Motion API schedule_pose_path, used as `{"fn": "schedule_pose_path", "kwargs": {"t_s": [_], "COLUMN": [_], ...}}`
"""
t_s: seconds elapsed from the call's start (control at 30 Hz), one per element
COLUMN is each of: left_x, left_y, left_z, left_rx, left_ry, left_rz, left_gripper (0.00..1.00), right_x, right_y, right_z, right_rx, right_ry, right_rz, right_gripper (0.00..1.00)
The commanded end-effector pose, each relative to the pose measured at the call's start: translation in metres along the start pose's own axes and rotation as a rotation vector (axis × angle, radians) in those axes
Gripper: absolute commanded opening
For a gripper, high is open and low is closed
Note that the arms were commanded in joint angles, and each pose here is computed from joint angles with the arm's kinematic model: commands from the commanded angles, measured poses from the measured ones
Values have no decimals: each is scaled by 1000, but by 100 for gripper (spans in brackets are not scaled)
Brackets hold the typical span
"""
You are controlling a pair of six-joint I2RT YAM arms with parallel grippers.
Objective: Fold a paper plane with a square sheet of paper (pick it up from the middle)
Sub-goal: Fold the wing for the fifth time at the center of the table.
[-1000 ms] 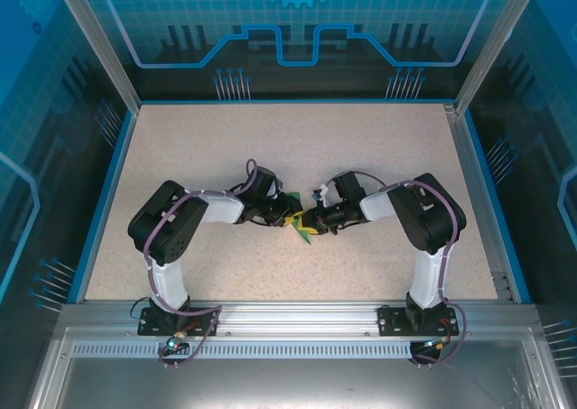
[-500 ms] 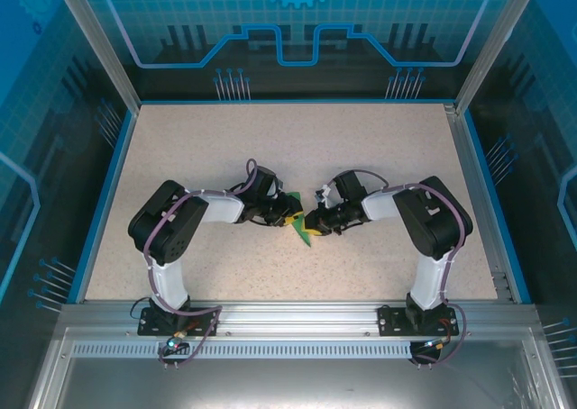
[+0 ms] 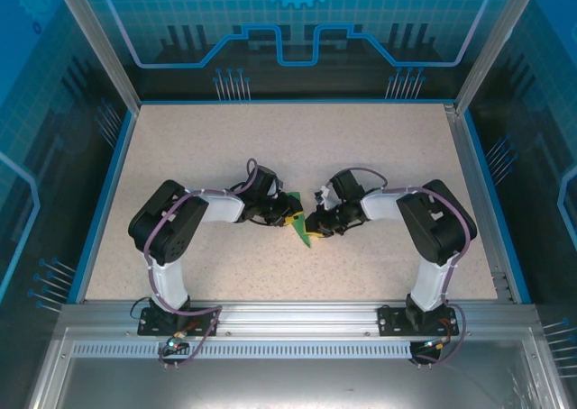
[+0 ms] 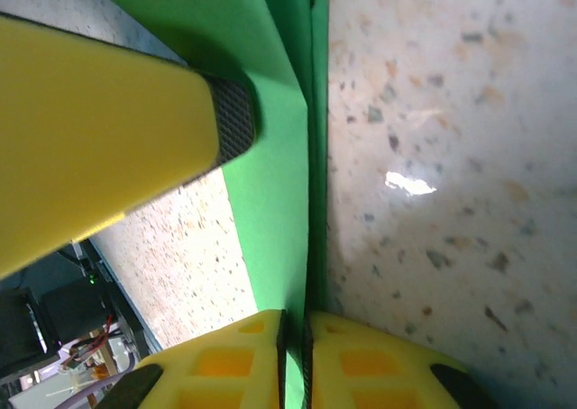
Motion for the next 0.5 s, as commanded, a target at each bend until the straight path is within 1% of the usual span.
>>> {"fn": "schedule_pose_path", "kwargs": {"t_s": [0.0, 0.1, 0.17, 0.33, 0.47], "left_x": [-8, -8, -8, -7, -6], "left_y": [-8, -7, -7, -7, -8], "left_z": [24, 23, 22, 22, 21], "left_rx": [27, 26, 26, 28, 25], "left_ry": [104, 103, 101, 101, 100], "left_rz": [39, 39, 39, 39, 41], "left_gripper": [32, 32, 32, 32, 32], "right_x": [3, 2, 0, -9, -4], "right_y": [-20, -21, -21, -27, -27], "right_z": [-13, -12, -15, -30, -26], "right_rx": [-53, -48, -54, -62, -59], "right_ry": [-78, -75, -86, -210, -214], "right_rz": [59, 70, 76, 105, 64], "right_gripper": [17, 17, 15, 15, 15]}}
Point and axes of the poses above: each hand's point on the last joint's axis, 136 mm out from that joint toward the fingers, its own x axis back along the fingers, its own z axis along the line the jaws close on, y = z × x, the point moved 7 cm from there along x, back along the fingers, and after that the axes turned 9 degrees about -x, right-handed, at the moved point
